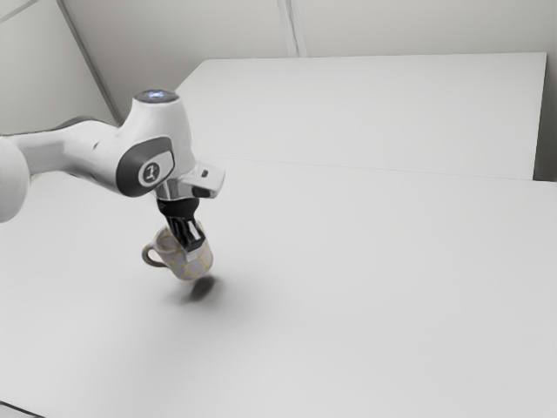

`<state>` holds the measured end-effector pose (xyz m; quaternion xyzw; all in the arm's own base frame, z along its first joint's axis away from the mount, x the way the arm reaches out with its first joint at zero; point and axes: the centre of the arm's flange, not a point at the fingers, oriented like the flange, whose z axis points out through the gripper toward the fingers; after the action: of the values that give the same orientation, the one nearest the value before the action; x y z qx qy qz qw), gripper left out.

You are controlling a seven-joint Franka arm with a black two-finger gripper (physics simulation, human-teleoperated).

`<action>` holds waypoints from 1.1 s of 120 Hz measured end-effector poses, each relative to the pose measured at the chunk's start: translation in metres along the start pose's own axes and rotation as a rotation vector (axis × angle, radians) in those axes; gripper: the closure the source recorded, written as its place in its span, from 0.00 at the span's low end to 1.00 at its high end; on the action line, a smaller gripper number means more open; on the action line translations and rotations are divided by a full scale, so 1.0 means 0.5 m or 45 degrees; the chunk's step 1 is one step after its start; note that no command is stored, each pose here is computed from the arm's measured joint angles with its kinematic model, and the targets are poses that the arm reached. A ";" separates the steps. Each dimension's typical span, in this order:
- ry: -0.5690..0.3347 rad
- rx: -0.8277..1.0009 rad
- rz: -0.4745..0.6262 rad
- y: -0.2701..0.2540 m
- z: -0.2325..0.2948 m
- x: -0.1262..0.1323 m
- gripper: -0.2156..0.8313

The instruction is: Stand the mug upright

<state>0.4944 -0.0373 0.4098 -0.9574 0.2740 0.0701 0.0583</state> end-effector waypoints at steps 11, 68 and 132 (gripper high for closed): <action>-0.012 0.072 -0.030 0.013 0.002 0.012 0.95; 0.018 0.066 -0.252 0.086 0.057 0.136 0.95; 0.063 -0.003 -0.465 0.082 0.084 0.186 0.95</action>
<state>0.5460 -0.1137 0.3501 -0.9927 0.0969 0.0350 0.0622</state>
